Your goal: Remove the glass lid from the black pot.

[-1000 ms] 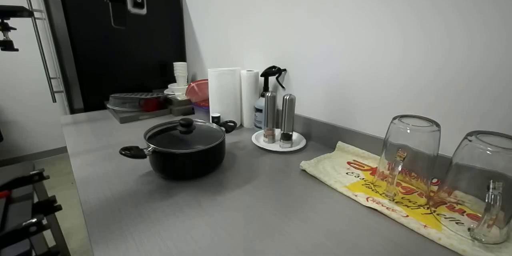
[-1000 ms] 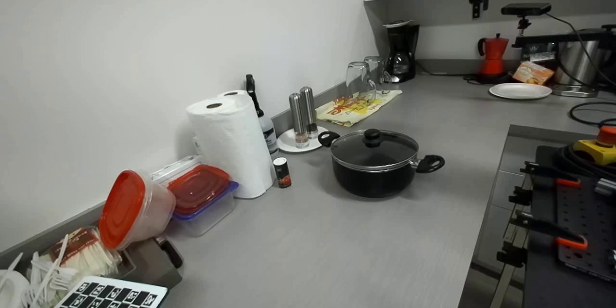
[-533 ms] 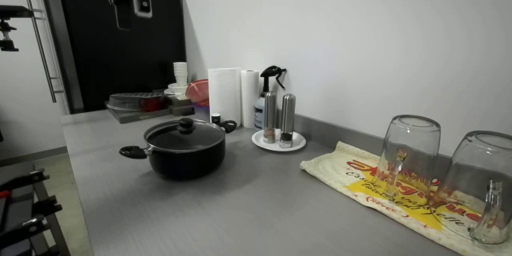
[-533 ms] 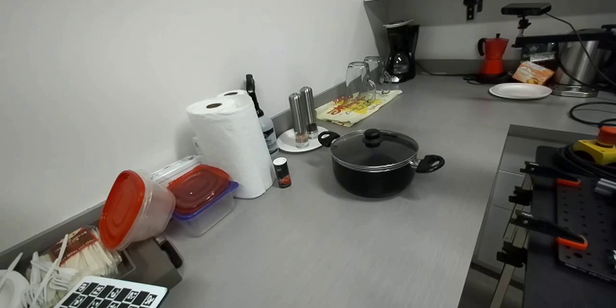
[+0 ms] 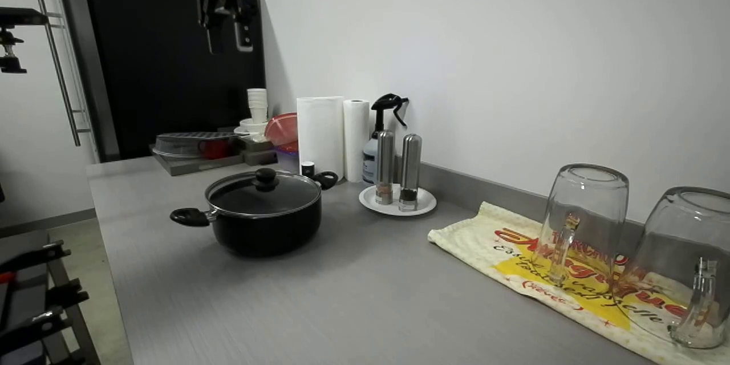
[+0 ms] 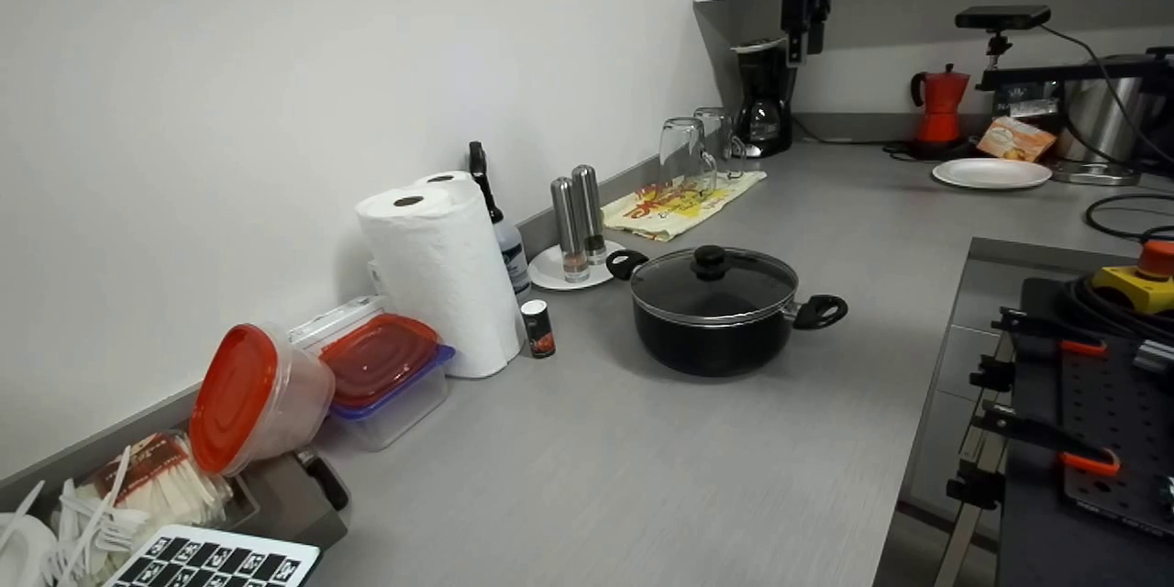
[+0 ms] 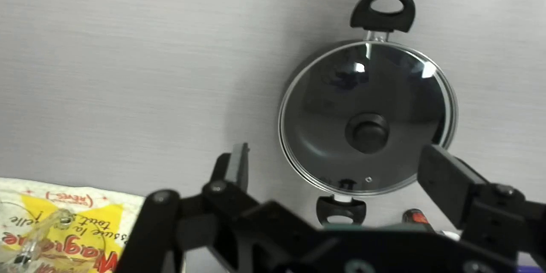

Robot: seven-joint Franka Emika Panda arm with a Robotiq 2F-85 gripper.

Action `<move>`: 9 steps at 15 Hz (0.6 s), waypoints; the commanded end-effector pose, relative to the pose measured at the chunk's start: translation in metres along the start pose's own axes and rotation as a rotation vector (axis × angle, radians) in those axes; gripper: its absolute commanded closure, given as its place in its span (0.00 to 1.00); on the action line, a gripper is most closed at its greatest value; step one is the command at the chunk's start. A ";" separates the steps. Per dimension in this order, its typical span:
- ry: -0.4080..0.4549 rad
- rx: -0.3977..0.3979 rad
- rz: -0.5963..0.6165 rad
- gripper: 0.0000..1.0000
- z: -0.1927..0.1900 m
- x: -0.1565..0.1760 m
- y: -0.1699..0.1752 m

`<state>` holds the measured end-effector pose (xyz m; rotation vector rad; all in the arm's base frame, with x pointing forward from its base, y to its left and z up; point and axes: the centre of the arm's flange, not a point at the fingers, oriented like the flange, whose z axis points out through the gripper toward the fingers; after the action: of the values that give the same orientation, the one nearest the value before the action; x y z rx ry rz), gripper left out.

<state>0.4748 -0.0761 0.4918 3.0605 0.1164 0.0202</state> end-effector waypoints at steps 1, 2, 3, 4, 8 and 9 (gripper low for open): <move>0.045 0.075 0.074 0.00 -0.004 0.051 -0.014; 0.049 0.090 0.093 0.00 -0.001 0.059 -0.017; 0.049 0.101 0.114 0.00 0.005 0.065 -0.018; 0.042 0.110 0.133 0.00 0.014 0.071 -0.020; -0.023 0.141 0.192 0.00 0.051 0.085 -0.034; -0.037 0.144 0.202 0.00 0.061 0.086 -0.038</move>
<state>0.5416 -0.0484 0.4475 3.1785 -0.1288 0.0023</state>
